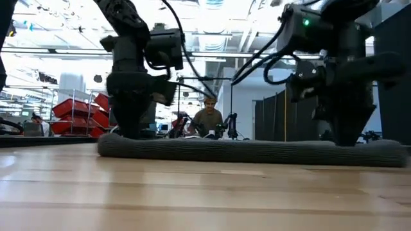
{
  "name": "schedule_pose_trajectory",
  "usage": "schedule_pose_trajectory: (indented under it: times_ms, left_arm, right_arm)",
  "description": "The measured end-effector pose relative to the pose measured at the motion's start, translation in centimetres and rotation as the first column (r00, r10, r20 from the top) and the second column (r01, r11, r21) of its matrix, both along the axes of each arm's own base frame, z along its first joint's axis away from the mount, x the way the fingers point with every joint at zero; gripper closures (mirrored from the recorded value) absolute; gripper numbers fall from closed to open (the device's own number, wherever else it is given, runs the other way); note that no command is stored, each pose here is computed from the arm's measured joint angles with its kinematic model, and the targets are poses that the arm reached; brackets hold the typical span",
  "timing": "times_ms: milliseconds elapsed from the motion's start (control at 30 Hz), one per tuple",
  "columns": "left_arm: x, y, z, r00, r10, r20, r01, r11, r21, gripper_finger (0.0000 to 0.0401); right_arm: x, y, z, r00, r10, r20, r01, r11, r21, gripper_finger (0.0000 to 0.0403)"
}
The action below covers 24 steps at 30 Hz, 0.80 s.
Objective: Roll towel
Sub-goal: Roll the black towel
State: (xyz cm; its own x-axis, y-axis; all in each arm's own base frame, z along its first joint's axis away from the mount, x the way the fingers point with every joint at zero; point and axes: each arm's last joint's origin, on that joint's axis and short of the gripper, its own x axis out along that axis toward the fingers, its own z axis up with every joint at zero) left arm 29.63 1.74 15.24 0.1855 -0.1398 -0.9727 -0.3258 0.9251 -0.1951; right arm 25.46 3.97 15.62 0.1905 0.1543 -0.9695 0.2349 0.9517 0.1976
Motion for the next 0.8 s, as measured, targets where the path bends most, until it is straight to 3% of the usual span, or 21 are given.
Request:
schedule_pose_trajectory:
  times_ms: [100, 167, 333, 533, 667, 800]
  left_arm:
    - [0.5, -0.2, 2.1, 0.994, 0.018, 0.104, -0.018, 1.000, 0.000, 0.0401]
    - [0.2, -0.4, 2.8, 0.993, 0.011, 0.117, -0.011, 1.000, -0.001, 0.0401]
    - [-0.2, -1.1, 1.7, 0.993, -0.056, 0.108, 0.061, 0.997, -0.041, 0.0401]
    - [-1.6, -1.2, -2.0, 0.996, -0.064, 0.055, 0.068, 0.995, -0.076, 0.0401]
    - [-2.3, -1.2, -2.4, 0.998, -0.046, 0.033, 0.048, 0.996, -0.081, 0.0401]
    - [-2.8, -1.4, -0.4, 1.000, -0.017, 0.022, 0.018, 0.998, -0.059, 0.0401]
  right_arm:
    - [0.3, 0.6, 2.5, 0.993, -0.023, 0.120, 0.020, 0.999, 0.032, 0.0403]
    - [-0.4, 1.0, 2.7, 0.993, -0.044, 0.110, 0.039, 0.998, 0.046, 0.0403]
    - [-1.4, 2.3, 1.1, 0.996, -0.043, 0.079, 0.038, 0.997, 0.061, 0.0403]
    - [-2.2, 1.9, -2.2, 0.996, -0.092, -0.007, 0.092, 0.994, 0.054, 0.0403]
    - [-2.3, 1.0, -1.9, 0.994, -0.099, -0.041, 0.101, 0.995, 0.027, 0.0403]
    - [-2.3, 0.4, 0.1, 0.993, -0.113, -0.029, 0.112, 0.993, -0.033, 0.0403]
